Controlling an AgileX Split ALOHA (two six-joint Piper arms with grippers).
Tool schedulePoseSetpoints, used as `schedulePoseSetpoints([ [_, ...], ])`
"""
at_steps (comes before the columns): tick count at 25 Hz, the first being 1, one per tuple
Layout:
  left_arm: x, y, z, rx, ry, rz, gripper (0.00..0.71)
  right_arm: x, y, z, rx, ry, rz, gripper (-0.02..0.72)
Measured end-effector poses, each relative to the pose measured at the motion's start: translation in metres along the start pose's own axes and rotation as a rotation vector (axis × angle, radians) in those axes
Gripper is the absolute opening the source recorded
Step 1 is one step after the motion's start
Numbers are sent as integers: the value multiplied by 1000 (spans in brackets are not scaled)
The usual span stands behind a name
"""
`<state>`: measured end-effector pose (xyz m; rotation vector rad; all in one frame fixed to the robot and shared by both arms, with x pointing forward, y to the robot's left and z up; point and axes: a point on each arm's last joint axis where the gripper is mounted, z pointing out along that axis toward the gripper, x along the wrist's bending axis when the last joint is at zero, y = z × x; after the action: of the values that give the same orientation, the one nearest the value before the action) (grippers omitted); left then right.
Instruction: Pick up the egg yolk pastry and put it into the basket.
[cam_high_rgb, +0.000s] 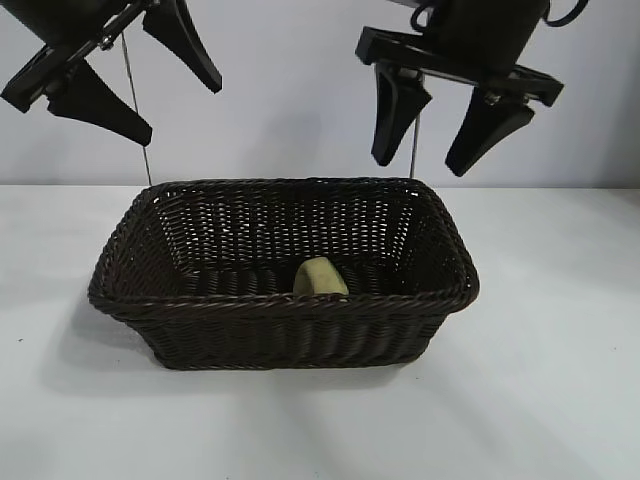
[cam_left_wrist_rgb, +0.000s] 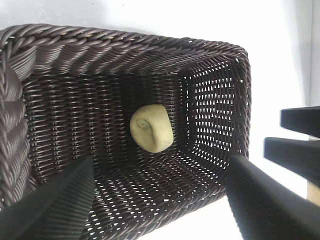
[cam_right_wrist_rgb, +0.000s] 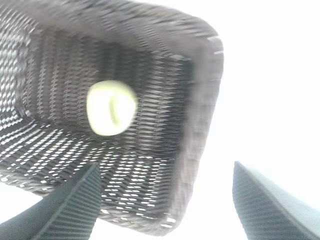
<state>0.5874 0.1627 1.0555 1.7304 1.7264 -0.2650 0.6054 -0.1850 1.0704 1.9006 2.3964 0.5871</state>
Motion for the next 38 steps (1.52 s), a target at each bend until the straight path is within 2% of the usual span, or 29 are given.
schedulePoseSetpoints([
  [7,0,0,0,1,1,1,535,-4,-1,-8,-11,22,-3,528],
  [38,0,-1,0,7,0,1,535,-4,0,-11,-33,24,-5,528],
])
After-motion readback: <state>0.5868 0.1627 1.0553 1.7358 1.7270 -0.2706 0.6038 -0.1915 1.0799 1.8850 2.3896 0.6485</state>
